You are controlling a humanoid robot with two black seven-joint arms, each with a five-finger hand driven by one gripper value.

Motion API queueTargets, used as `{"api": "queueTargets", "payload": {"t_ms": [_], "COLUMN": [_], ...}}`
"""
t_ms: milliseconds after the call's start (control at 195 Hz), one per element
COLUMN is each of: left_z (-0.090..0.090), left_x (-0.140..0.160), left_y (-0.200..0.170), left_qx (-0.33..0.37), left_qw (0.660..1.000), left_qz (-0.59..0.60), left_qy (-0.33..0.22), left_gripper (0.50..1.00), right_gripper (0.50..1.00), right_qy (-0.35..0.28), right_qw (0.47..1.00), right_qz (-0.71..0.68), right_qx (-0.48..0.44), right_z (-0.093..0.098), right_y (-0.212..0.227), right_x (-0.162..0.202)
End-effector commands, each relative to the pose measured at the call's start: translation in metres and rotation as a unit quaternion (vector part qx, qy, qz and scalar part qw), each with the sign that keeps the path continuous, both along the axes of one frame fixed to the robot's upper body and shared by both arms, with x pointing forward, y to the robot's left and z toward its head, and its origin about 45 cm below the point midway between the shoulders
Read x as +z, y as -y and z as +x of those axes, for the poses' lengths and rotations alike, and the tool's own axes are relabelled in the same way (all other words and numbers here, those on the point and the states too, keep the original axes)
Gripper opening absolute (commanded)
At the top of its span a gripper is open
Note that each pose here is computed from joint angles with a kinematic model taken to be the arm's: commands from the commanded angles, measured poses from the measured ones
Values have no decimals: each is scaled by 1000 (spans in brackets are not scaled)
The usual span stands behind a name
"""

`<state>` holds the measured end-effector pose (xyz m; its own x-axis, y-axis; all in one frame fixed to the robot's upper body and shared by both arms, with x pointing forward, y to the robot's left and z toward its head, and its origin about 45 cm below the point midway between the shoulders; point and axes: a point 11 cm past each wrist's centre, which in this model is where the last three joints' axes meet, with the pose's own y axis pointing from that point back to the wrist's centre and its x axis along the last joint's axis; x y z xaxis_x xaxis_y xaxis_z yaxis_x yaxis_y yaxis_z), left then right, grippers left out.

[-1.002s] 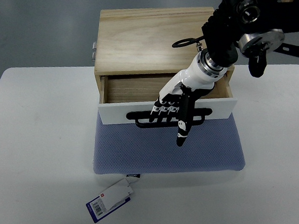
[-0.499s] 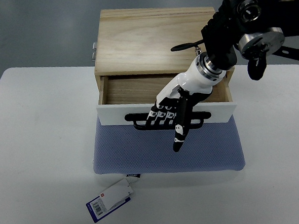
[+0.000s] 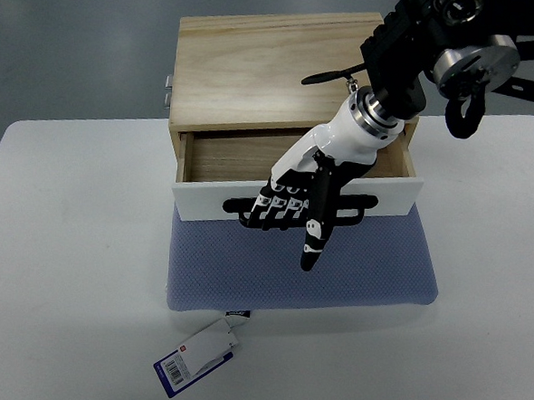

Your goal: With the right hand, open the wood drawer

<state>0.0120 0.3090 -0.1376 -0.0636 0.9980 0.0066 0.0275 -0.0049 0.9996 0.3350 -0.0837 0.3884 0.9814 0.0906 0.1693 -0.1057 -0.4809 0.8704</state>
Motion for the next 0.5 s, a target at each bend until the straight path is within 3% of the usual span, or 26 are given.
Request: {"api": "queueTargets", "payload": {"t_ms": [0, 87, 128, 134, 190, 242, 247, 319, 370, 375, 385, 437, 442, 493], "left_z": [0, 0, 0, 0, 0, 0, 0, 0, 0, 0, 0, 0, 0, 0], "left_x": [0, 0, 0, 0, 0, 0, 0, 0, 0, 0, 0, 0, 0, 0], "left_y": [0, 0, 0, 1, 1, 1, 1, 1, 1, 1, 1, 1, 1, 1], "left_qx": [0, 0, 0, 0, -1, -1, -1, -1, -1, -2, -2, -2, -2, -2], "left_qw": [1000, 1000, 1000, 1000, 1000, 1000, 1000, 1000, 1000, 1000, 1000, 1000, 1000, 1000], "left_qz": [0, 0, 0, -1, -1, -1, -1, -1, -1, -1, -1, -1, -1, -1], "left_qy": [0, 0, 0, 0, 0, 0, 0, 0, 0, 0, 0, 0, 0, 0], "left_gripper": [1000, 1000, 1000, 1000, 1000, 1000, 1000, 1000, 1000, 1000, 1000, 1000, 1000, 1000], "right_gripper": [944, 946, 946, 946, 946, 946, 944, 944, 944, 946, 946, 946, 946, 944], "right_qy": [14, 51, 51, 65, 85, 85, 99, 107, 107, 110, 112, 112, 111, 107], "right_qw": [1000, 996, 996, 993, 987, 987, 980, 964, 964, 944, 938, 938, 910, 882], "right_qz": [13, 61, 61, 82, 117, 117, 148, 203, 203, 257, 271, 271, 331, 380], "right_qx": [-3, -34, -34, -47, -66, -66, -84, -131, -131, -175, -184, -184, -225, -258], "right_z": [4, 26, 26, 35, 49, 49, 60, 84, 84, 104, 108, 108, 125, 138], "right_y": [-1, 2, 2, 3, 5, 5, 8, 23, 23, 39, 43, 43, 62, 80], "right_x": [12, 49, 49, 63, 85, 85, 102, 115, 115, 123, 125, 125, 131, 132]}}
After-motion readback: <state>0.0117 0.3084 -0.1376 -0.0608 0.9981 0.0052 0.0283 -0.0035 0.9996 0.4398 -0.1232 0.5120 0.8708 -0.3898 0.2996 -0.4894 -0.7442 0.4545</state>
